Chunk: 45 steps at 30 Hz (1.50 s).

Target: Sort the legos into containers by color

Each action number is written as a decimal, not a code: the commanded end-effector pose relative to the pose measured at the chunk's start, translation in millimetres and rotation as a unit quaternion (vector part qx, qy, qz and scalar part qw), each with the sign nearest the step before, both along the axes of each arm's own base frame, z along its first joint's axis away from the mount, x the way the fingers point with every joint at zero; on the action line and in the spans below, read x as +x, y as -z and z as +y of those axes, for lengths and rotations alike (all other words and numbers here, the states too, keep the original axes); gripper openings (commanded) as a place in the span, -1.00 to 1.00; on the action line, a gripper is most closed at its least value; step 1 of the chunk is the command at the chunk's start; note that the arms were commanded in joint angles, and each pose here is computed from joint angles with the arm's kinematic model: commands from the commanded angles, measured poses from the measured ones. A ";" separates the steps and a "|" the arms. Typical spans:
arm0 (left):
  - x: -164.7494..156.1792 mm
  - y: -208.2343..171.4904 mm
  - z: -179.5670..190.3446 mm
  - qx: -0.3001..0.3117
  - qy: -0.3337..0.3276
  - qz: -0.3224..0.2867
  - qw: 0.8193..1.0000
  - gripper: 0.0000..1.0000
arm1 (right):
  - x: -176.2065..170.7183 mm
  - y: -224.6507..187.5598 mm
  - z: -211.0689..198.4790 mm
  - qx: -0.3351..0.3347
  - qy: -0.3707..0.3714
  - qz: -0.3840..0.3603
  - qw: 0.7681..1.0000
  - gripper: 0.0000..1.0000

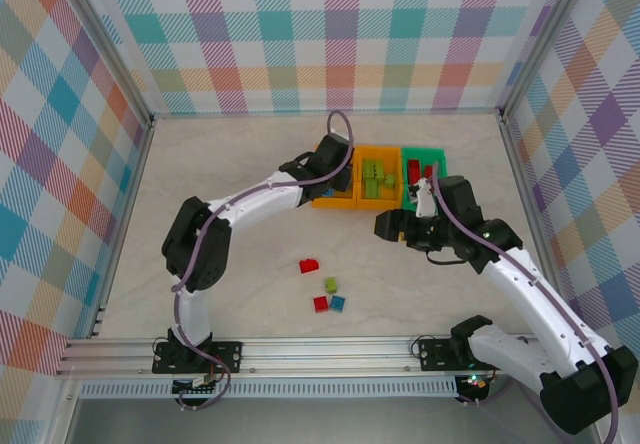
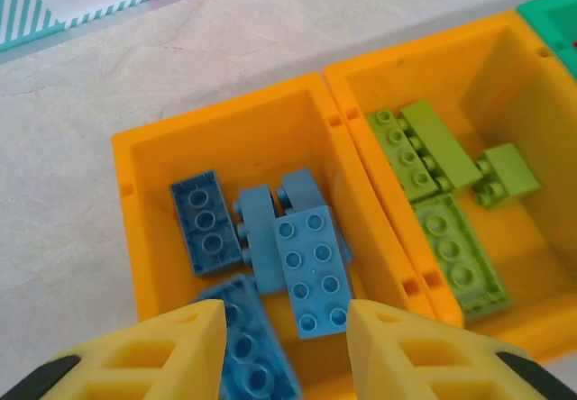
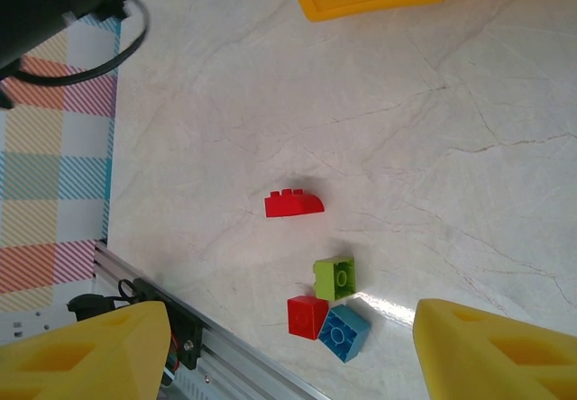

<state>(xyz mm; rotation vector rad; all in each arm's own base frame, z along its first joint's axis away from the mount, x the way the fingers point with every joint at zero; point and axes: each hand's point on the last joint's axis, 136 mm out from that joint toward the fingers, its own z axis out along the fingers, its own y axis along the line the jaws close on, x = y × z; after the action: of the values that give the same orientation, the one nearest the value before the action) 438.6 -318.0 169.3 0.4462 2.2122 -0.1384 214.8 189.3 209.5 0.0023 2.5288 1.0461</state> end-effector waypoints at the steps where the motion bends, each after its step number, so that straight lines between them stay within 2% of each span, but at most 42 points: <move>1: -27.3 -74.0 7.0 -0.077 0.033 -0.041 0.996 -0.21 | 1.1 6.4 4.6 -0.005 -0.008 0.003 1.000 0.43; 5: -81.1 -117.2 31.3 -0.109 0.087 -0.069 0.988 -0.22 | 1.1 12.3 14.5 -0.018 -0.022 0.005 1.000 0.42; 8: -127.5 -137.1 57.8 -0.092 0.136 -0.094 0.982 -0.23 | 0.6 19.4 31.6 -0.035 -0.042 0.004 0.998 0.42; 11: -179.5 -138.9 81.9 -0.056 0.208 -0.106 0.971 -0.23 | -2.0 29.6 60.0 -0.057 -0.079 0.000 0.995 0.42; 13: -211.9 -131.3 99.7 -0.023 0.252 -0.105 0.962 -0.20 | -5.9 37.2 84.8 -0.070 -0.110 -0.010 0.991 0.42; 19: -283.5 -93.8 155.1 0.050 0.320 -0.091 0.942 0.04 | -19.1 68.6 148.7 -0.129 -0.195 -0.039 0.972 0.44; 21: -305.2 -72.1 167.0 0.075 0.357 -0.085 0.927 0.21 | -22.5 82.8 163.4 -0.158 -0.242 -0.063 0.955 0.46; 23: -316.1 -56.0 175.8 0.088 0.371 -0.089 0.920 0.29 | -25.6 93.4 169.8 -0.193 -0.292 -0.100 0.931 0.50; 25: -324.0 -44.8 178.8 0.086 0.382 -0.099 0.915 0.36 | -24.4 107.0 168.9 -0.248 -0.347 -0.157 0.891 0.55; 27: -331.3 -38.3 177.6 0.079 0.400 -0.119 0.905 0.50 | -14.1 117.6 163.1 -0.292 -0.368 -0.197 0.861 0.60; 30: -333.0 -42.2 178.6 0.084 0.407 -0.147 0.897 0.79 | -4.2 134.0 159.7 -0.335 -0.410 -0.238 0.814 0.68; 33: -336.7 -35.4 179.3 0.096 0.422 -0.138 0.891 0.92 | -5.2 150.5 163.4 -0.346 -0.460 -0.252 0.778 0.69; 39: -337.1 -30.2 178.4 0.102 0.428 -0.120 0.890 1.00 | -11.9 173.5 173.8 -0.335 -0.520 -0.254 0.744 0.64; 45: -337.0 -29.9 178.4 0.102 0.428 -0.122 0.890 1.00 | -6.8 177.1 187.4 -0.321 -0.520 -0.251 0.750 0.36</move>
<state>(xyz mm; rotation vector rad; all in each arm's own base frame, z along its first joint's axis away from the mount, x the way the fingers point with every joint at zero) 106.5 -137.7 200.8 1.4203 1.6659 -0.2806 203.2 359.7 22.9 -1.7552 2.1825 0.2019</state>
